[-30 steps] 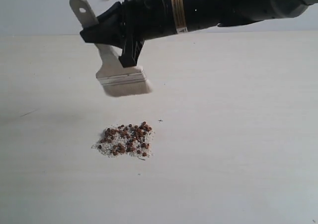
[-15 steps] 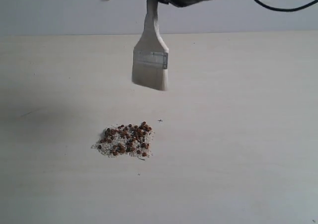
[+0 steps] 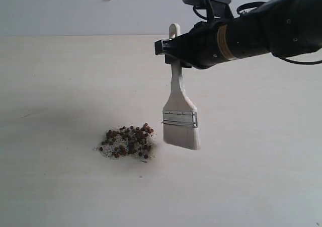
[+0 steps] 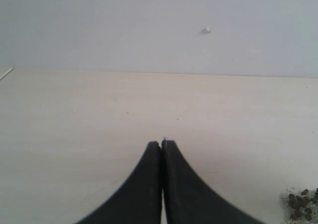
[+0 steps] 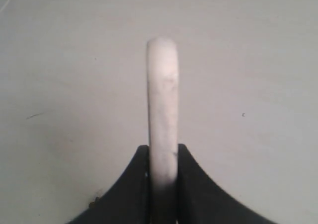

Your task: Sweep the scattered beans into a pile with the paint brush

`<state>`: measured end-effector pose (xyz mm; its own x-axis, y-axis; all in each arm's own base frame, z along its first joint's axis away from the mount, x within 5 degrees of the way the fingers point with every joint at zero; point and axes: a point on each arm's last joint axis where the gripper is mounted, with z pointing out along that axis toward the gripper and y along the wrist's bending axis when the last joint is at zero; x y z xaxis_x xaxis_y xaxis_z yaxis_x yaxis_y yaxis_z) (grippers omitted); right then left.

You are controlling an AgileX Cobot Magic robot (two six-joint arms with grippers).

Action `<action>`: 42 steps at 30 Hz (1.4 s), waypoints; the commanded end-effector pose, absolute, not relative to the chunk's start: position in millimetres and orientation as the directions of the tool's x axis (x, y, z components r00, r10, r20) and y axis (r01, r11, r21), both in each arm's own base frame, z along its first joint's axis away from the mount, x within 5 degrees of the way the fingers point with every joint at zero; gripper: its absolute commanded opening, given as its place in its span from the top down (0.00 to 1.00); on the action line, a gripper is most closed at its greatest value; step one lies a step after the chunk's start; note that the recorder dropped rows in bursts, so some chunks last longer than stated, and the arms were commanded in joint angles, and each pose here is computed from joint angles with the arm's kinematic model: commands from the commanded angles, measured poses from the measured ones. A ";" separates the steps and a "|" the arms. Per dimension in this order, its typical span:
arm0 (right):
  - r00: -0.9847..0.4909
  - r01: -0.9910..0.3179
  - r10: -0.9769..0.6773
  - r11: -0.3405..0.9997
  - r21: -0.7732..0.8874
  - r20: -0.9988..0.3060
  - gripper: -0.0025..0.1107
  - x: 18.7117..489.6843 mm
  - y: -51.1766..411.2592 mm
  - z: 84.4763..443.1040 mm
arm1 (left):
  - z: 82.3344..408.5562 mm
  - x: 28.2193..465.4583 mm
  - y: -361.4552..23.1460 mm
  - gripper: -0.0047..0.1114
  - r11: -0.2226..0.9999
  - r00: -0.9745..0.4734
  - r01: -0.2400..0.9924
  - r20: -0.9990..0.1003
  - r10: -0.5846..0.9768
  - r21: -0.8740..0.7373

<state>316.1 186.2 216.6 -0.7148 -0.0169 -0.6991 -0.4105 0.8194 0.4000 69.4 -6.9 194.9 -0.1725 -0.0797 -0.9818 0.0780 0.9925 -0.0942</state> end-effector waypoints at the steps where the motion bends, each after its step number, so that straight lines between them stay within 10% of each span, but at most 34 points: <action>1: -0.628 -0.480 0.028 0.773 0.415 -0.778 0.98 286.2 178.2 271.8 | 195.5 68.8 -6.8 0.96 0.992 -0.164 0.077 -0.983 -0.087 -0.101; 6: -0.050 -0.925 -0.351 0.370 -0.089 -0.935 0.98 223.5 202.7 321.7 | 195.5 68.8 -6.8 0.96 0.992 -0.164 0.077 -0.983 -0.087 -0.101; 10: 0.326 -0.755 -0.607 0.295 -0.586 -0.725 0.98 242.1 195.5 313.3 | 195.5 68.8 -6.8 0.96 0.992 -0.164 0.077 -0.983 -0.087 -0.101; 13: 0.142 -0.504 -0.823 0.419 -0.756 -0.550 0.98 274.4 167.7 299.4 | 195.5 68.8 -6.8 0.96 0.992 -0.164 0.077 -0.983 -0.087 -0.101; 16: -0.371 -0.342 -0.643 0.766 -0.545 -0.670 0.98 283.3 140.5 287.3 | 195.5 68.8 -6.8 0.96 0.992 -0.164 0.077 -0.983 -0.087 -0.101; 21: -0.768 -0.349 -0.446 0.893 -0.283 -0.460 0.98 267.9 142.6 275.8 | 195.5 68.8 -6.8 0.96 0.992 -0.164 0.077 -0.983 -0.087 -0.101; 31: -0.846 -0.532 -0.371 0.649 0.544 -0.384 0.98 265.1 184.0 262.8 | 195.5 68.8 -6.8 0.96 0.992 -0.164 0.077 -0.983 -0.087 -0.101; 42: -0.970 -0.220 -0.069 0.659 0.719 -0.234 0.98 313.5 166.9 213.7 | 195.5 68.8 -6.8 0.96 0.992 -0.164 0.077 -0.983 -0.087 -0.101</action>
<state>308.0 165.3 225.1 -0.9542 -0.1155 -0.2759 -0.2805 0.6657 0.6914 69.4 -6.9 194.9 -0.1725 -0.0797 -0.9818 0.0780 0.9925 -0.0942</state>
